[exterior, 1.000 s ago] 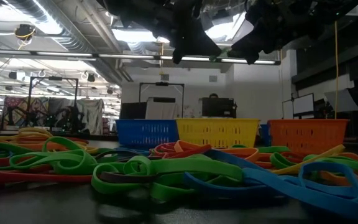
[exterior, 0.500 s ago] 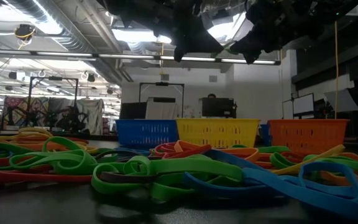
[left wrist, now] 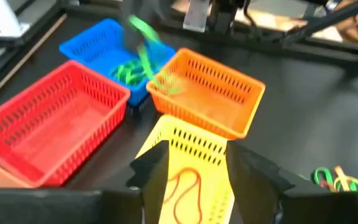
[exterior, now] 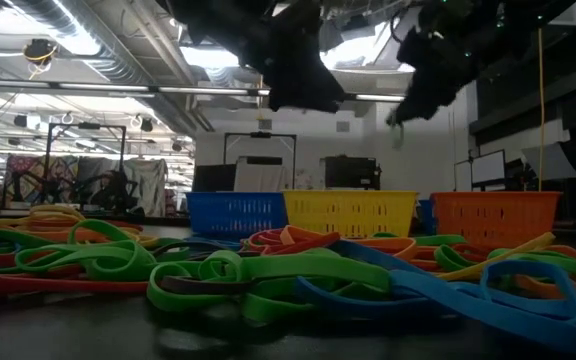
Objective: Sort rubber bands into baskets
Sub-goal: Put the green rubber band into the right blue basket, then put the violet rubber band into the pink basket
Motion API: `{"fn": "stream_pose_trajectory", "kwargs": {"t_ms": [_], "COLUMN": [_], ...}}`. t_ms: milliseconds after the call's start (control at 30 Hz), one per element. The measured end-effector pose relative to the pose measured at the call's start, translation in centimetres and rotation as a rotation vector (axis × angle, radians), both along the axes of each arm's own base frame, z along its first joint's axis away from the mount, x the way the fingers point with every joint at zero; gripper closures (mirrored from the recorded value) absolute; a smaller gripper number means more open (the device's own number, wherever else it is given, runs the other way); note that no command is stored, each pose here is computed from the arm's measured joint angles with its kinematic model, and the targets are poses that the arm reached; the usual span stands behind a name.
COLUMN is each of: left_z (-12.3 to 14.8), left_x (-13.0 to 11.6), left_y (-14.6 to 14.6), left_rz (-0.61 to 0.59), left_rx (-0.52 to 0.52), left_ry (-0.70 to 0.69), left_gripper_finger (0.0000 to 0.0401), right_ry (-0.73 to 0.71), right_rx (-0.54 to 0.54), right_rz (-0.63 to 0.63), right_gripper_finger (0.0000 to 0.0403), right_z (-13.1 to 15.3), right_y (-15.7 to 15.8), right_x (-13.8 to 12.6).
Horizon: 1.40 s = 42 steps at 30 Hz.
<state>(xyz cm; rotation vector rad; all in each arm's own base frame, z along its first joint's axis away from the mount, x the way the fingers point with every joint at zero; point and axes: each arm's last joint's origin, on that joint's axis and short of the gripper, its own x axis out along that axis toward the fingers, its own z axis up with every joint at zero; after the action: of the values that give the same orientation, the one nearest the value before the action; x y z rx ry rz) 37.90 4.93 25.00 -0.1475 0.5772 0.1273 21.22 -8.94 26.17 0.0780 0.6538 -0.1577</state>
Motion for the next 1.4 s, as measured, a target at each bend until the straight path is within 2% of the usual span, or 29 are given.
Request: {"fn": "stream_pose_trajectory", "kwargs": {"t_ms": [200, 333, 567, 800, 1033, 1233, 1400], "left_z": [-0.8, -1.3, -2.1, -3.4, -4.2, -5.9, -7.6], "left_x": [-0.5, -1.0, -1.9, -4.0, -6.6, -7.8, -8.5], "left_y": [-0.1, -0.1, -0.2, -0.5, -0.8, -1.5, -2.3], "left_rz": [0.0, 0.0, 0.006, 0.049, 0.191, 0.33, 0.388], "left_rx": [-0.013, -0.022, -0.044, -0.114, -0.232, -0.314, -0.344], "left_ry": [0.096, 0.164, 0.289, 0.541, 0.817, 0.884, 0.913], "left_gripper_finger": [0.0231, 0.0231, 0.0231, 0.0247, 0.0264, 0.0265, 0.0266], "right_ry": [0.251, 0.387, 0.474, 0.526, 0.555, 0.555, 0.555], "right_rx": [-0.066, -0.042, 0.0, 0.022, 0.035, 0.034, 0.035], "right_rz": [-0.248, -0.326, -0.342, -0.335, -0.331, -0.331, -0.331], "right_gripper_finger": [0.0395, 0.04, 0.0386, 0.0371, 0.0309, 0.0261, 0.0246], "right_z": [-0.1, -0.9, -2.6, -3.8, -4.4, -4.4, -4.4], "right_y": [-1.6, -2.3, -2.9, -3.2, -3.4, -3.4, -3.4], "right_x": [-2.1, -3.5, -3.7, -3.2, -2.9, -2.9, -2.9]}}
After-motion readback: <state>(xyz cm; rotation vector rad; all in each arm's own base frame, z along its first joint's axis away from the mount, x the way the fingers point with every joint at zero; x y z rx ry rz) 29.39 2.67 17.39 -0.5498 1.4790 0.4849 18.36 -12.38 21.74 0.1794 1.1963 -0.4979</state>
